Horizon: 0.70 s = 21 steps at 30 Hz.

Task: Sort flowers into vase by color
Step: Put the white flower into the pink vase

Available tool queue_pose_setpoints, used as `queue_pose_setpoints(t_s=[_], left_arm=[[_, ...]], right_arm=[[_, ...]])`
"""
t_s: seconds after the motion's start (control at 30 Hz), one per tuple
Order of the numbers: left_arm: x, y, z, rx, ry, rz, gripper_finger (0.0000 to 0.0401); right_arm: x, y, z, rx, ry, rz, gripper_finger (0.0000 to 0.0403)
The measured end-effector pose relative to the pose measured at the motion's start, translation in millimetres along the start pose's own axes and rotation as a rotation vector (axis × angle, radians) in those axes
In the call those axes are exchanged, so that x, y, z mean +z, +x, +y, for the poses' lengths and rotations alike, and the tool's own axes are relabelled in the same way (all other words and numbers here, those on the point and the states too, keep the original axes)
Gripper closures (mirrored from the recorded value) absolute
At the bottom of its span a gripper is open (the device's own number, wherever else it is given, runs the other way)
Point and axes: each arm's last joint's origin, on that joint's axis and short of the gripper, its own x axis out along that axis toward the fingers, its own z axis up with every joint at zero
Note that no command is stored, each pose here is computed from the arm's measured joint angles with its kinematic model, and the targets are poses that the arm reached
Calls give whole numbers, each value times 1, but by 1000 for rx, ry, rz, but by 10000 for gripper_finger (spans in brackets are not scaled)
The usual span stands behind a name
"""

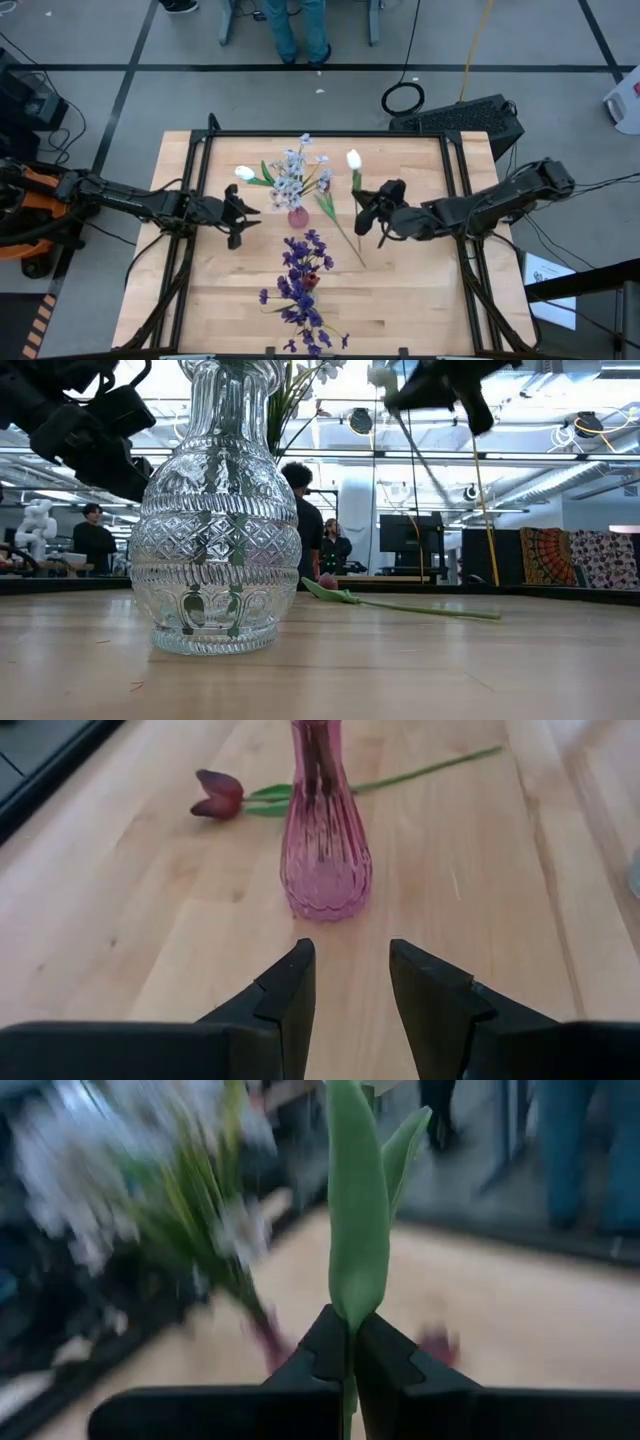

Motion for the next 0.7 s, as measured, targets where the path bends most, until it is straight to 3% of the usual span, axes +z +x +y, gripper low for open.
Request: queue_pose_setpoints(t_s=[0.2, 0.4, 0.5, 0.7], left_arm=[[-4, 0, 0, -18, 14, 48, 265], [-5, 0, -1, -36, 16, 53, 265], [-5, 0, -1, -41, 42, 52, 265], [-4, 0, -1, -42, 55, 44, 265]], right_arm=[[3, -6, 19, -100, -72, -251, 403], [-8, 1, 28, -119, -75, -289, 403], [-13, 15, 32, -63, -83, -282, 403], [-1, 38, 37, 173, -175, -367, 402]])
